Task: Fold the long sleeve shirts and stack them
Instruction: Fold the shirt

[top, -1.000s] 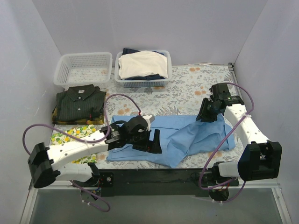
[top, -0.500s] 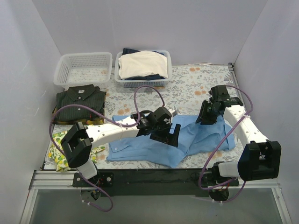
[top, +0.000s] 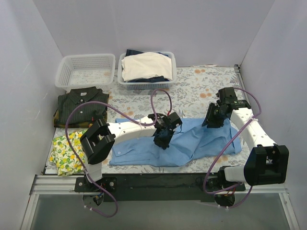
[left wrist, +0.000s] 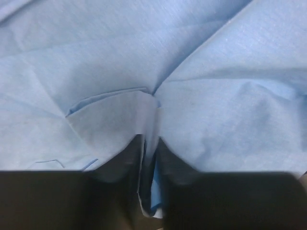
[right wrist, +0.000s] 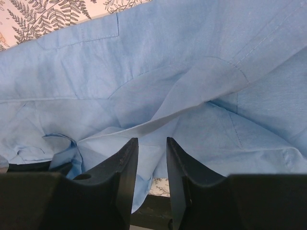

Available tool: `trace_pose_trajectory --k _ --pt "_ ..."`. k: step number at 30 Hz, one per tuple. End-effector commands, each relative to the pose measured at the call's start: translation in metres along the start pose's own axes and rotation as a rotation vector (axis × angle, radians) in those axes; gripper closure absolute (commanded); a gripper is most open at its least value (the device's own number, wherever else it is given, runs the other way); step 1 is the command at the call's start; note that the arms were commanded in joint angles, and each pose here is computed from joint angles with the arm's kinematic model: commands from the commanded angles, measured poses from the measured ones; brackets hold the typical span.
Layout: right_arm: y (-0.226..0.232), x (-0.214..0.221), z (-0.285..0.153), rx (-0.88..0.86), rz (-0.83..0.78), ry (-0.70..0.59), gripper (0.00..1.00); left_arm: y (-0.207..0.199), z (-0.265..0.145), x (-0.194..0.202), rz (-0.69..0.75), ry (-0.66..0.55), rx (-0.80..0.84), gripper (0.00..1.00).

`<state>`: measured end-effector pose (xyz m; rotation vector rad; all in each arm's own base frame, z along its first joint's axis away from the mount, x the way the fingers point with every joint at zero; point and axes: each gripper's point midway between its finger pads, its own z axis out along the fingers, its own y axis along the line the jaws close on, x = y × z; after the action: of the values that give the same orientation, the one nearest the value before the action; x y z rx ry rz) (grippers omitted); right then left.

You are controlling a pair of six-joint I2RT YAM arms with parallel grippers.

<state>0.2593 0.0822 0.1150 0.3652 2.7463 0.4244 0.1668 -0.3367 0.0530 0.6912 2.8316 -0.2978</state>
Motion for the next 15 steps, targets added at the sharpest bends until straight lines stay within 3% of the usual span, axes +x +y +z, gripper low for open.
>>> trace_pose_trajectory --k 1,4,9,13,15 --pt "0.003 -0.003 -0.005 -0.021 0.0 -0.017 0.62 0.009 -0.035 -0.022 0.005 -0.098 -0.066 0.98" --pt "0.002 -0.003 -0.005 -0.019 -0.001 -0.016 0.62 0.013 -0.061 -0.032 -0.026 -0.165 -0.089 1.0" --pt "0.006 -0.007 -0.009 -0.04 -0.018 -0.024 0.62 0.016 -0.133 -0.066 -0.122 -0.408 -0.07 1.0" --pt "0.01 -0.015 -0.014 -0.055 -0.037 -0.048 0.62 0.014 -0.221 -0.097 -0.157 -0.735 0.071 1.0" --pt "0.011 -0.02 -0.018 -0.054 -0.041 -0.067 0.62 0.014 -0.239 -0.1 -0.123 -0.826 0.118 1.0"
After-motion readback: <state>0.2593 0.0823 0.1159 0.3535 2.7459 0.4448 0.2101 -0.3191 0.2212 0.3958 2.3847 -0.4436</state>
